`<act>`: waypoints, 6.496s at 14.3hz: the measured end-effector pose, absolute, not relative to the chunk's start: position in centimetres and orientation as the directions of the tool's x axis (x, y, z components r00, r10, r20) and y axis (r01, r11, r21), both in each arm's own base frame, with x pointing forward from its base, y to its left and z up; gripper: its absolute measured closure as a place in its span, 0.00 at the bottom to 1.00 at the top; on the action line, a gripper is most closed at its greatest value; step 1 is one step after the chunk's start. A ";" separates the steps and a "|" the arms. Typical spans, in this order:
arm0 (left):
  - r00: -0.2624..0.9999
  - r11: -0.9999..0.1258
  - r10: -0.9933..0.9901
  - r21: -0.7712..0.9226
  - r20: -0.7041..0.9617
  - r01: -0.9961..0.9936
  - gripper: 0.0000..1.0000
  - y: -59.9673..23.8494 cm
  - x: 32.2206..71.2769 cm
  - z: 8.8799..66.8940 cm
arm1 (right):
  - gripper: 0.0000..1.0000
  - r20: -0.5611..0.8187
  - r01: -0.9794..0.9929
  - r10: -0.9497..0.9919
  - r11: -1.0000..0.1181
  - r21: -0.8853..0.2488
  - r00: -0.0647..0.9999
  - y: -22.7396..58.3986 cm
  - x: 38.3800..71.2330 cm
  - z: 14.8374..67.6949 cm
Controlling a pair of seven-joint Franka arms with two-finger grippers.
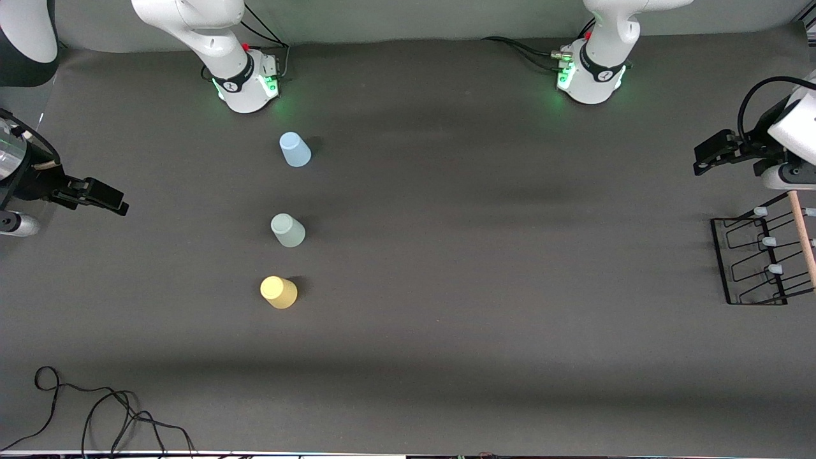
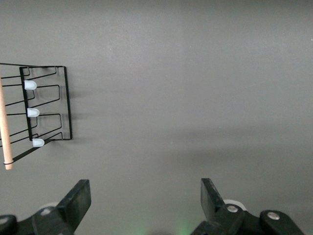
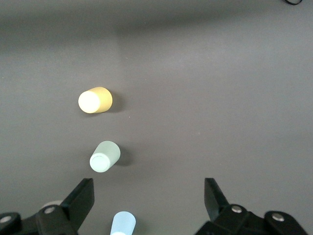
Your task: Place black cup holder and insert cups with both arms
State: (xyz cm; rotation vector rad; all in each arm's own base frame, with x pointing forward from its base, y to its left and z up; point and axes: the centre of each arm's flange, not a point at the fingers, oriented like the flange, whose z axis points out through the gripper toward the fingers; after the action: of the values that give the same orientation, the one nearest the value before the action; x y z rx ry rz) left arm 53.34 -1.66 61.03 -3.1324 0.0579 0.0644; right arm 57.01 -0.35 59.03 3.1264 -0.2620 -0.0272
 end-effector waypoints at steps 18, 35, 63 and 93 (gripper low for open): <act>0.998 -0.998 -0.052 -0.031 -0.039 -0.053 0.00 33.5 49.6 51.9 | 0.00 -0.034 -0.169 -0.169 -0.986 0.007 0.985 -0.5 57.4 58.1; 0.999 -0.998 -0.053 0.016 0.013 -0.053 0.00 33.3 51.8 35.6 | 0.00 -0.035 -0.169 -0.169 -0.986 0.006 0.985 -0.5 57.4 58.1; 0.996 -0.995 -0.090 0.038 -0.007 -0.090 0.84 25.8 59.0 45.9 | 0.00 -0.035 -0.169 -0.169 -0.986 0.006 0.985 -0.5 57.4 58.1; 0.988 -0.988 0.145 0.071 0.056 0.141 0.84 -55.6 48.0 35.1 | 0.00 -0.077 -0.164 -0.164 -0.986 0.011 0.983 0.4 57.0 57.3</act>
State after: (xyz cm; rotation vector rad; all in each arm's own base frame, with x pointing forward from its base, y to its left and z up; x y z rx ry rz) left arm 48.03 -55.65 35.08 -3.1983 -0.2300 -0.0972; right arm 57.04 0.35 57.35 3.1240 -0.2582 -0.1212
